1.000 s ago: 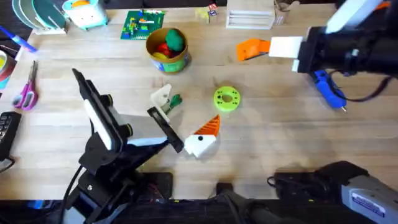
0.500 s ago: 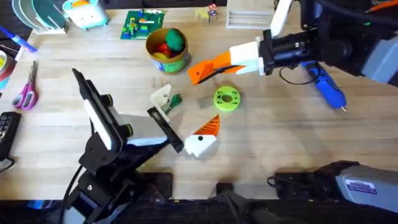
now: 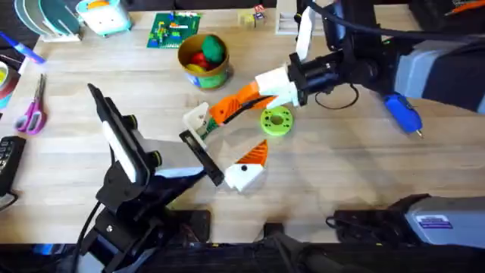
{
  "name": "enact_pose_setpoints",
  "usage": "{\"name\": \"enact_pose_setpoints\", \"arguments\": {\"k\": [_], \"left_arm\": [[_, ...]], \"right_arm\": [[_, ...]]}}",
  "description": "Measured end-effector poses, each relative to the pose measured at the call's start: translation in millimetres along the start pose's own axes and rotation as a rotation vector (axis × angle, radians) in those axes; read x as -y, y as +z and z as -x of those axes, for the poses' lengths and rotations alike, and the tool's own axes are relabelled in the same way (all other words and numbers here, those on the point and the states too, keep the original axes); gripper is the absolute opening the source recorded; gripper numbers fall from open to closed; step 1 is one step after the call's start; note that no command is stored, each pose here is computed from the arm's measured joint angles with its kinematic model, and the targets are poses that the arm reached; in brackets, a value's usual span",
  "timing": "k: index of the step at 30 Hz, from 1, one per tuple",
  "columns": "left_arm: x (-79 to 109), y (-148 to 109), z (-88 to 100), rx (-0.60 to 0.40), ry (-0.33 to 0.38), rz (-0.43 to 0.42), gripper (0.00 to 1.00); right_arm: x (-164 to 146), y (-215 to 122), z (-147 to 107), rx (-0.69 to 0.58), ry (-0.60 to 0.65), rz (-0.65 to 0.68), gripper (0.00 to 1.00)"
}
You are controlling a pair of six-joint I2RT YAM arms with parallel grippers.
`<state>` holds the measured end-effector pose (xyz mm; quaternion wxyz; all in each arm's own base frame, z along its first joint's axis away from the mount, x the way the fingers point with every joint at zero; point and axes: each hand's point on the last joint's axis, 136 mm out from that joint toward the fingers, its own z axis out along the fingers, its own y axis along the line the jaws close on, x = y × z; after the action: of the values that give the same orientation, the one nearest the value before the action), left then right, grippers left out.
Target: Pick up the gripper from the table and insert it into the empty holder that is missing its gripper. Then pick up a screw, insert it into the mounting hole, and use the screwdriver to tighten it. Finally, clean up the table by picking up the vegetable and placing it into the bucket.
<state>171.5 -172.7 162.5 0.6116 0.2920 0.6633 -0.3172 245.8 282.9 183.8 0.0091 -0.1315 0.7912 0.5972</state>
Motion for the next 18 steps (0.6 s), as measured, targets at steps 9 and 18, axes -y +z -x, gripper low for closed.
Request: {"name": "enact_pose_setpoints", "arguments": {"k": [9, 18], "left_arm": [[-4.5, -0.1, 0.0, 0.000, -0.001, 0.026, 0.992], [-4.9, -0.1, -0.1, 0.000, 0.000, 0.028, 0.993]], "right_arm": [[-3.8, 7.2, 5.2, -0.010, 0.012, 0.040, 0.009], [-5.8, 7.5, 3.5, -0.020, 0.017, 0.051, 0.009]]}}
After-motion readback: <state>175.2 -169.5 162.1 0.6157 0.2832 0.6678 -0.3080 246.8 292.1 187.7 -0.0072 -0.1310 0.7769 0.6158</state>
